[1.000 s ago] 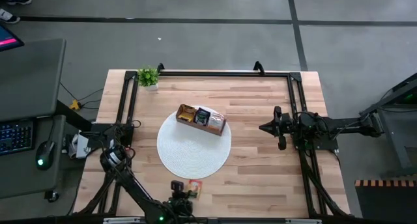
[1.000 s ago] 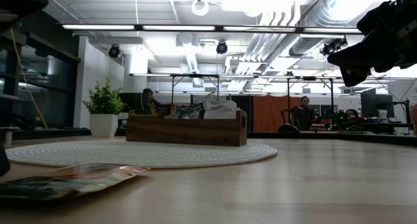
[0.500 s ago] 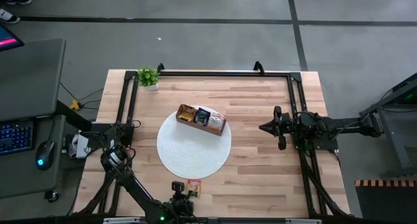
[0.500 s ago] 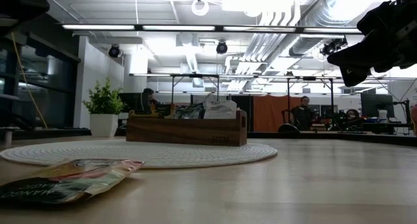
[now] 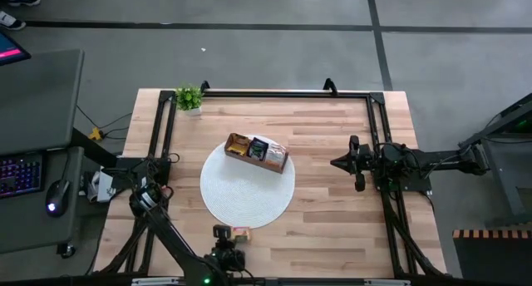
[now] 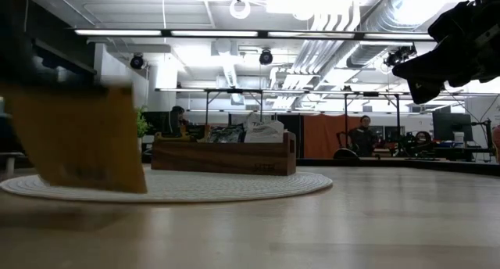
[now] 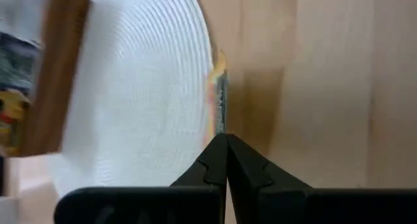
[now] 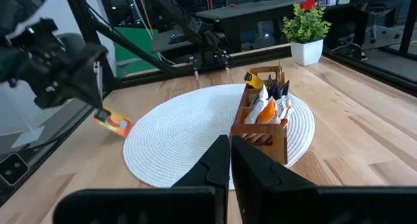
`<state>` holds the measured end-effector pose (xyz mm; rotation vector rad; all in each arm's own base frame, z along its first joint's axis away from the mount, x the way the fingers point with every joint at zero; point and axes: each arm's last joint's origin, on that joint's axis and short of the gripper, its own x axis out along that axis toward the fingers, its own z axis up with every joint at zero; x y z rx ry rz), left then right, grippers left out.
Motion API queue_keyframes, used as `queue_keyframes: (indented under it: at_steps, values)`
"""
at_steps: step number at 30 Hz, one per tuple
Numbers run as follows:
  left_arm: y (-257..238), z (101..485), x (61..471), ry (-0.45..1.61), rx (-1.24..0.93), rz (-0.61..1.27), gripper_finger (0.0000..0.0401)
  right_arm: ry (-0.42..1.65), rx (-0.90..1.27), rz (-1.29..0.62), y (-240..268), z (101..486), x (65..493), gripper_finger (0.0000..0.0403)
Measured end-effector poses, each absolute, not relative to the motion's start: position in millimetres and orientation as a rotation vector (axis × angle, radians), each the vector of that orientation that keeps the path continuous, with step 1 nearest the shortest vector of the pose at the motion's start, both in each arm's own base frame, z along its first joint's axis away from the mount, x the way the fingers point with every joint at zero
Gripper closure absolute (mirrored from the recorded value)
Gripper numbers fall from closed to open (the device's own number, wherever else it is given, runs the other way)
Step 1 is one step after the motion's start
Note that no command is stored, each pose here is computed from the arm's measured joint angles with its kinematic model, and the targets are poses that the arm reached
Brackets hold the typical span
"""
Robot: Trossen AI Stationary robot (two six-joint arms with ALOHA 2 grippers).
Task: Pick & Place Tea
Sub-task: Put the orange tea bag into the left section of the wooden organizer
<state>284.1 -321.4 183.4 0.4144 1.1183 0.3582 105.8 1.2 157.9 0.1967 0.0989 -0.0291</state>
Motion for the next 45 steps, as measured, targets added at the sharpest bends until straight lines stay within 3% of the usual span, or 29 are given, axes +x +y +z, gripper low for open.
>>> queue_keyframes:
  at_steps: [7,18,33,45]
  values:
    - [-315.1,227.4,286.1,1.071,0.443,0.433,0.0401,0.1,0.197,-0.029,1.2,157.7,105.8,0.0391]
    - [-289.4,241.1,317.8,1.053,0.358,0.499,0.0401,0.099,0.197,-0.03,1.1,157.8,105.8,0.0391]
    - [-185.6,291.2,396.4,0.992,0.18,0.674,0.0401,0.1,0.197,-0.029,1.2,157.8,105.8,0.0391]
    - [-101.6,324.5,384.2,0.977,0.079,0.852,0.0401,0.099,0.197,-0.029,1.2,157.8,105.8,0.0391]
